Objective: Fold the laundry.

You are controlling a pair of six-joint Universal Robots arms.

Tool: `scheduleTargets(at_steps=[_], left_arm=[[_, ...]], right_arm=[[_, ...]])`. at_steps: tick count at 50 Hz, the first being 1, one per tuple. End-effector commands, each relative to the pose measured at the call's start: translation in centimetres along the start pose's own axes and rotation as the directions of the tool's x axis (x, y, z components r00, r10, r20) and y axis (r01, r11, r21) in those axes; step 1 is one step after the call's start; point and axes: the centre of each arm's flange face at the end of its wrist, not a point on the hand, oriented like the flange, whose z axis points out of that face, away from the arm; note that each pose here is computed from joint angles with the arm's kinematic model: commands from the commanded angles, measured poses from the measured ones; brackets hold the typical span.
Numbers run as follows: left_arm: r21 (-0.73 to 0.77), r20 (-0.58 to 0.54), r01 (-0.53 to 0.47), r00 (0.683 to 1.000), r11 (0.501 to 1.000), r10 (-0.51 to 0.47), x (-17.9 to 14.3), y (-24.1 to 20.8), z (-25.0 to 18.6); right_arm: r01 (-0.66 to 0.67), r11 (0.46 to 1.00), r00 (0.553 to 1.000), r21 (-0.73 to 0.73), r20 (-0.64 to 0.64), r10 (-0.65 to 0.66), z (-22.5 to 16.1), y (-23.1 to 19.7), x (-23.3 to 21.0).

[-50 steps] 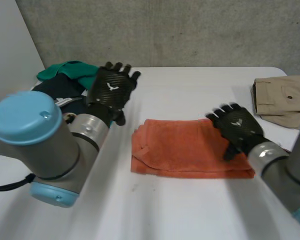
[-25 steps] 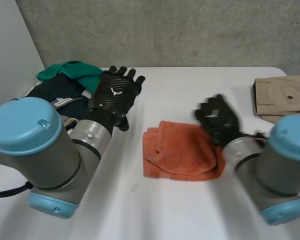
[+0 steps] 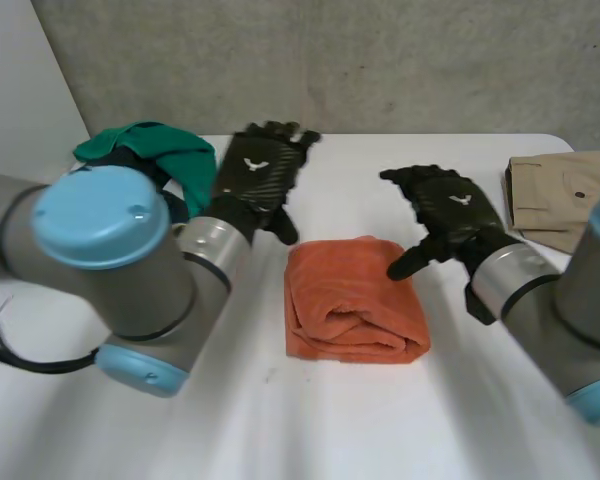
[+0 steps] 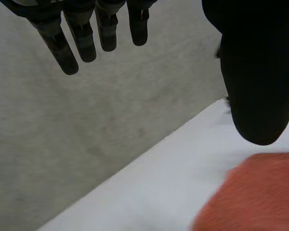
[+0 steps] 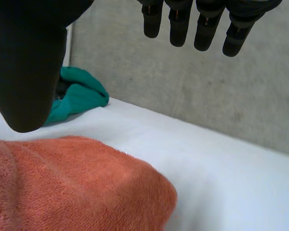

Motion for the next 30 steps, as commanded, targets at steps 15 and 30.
scheduleTargets(at_steps=[15, 30], left_arm=[[-0.438, -0.073, -0.083, 0.996, 0.895, 0.057, 4.0, 10.2, 0.1], [-0.211, -0.09, -0.229, 0.973, 0.95, 0.215, 2.4, 1.2, -0.3]], right_arm=[[0.153, 0.92, 0.988, -0.361, 0.048, -0.146, 3.7, 7.8, 2.0], [0.366, 0.914, 0.929, -0.176, 0.005, -0.371, 1.1, 3.4, -0.9]])
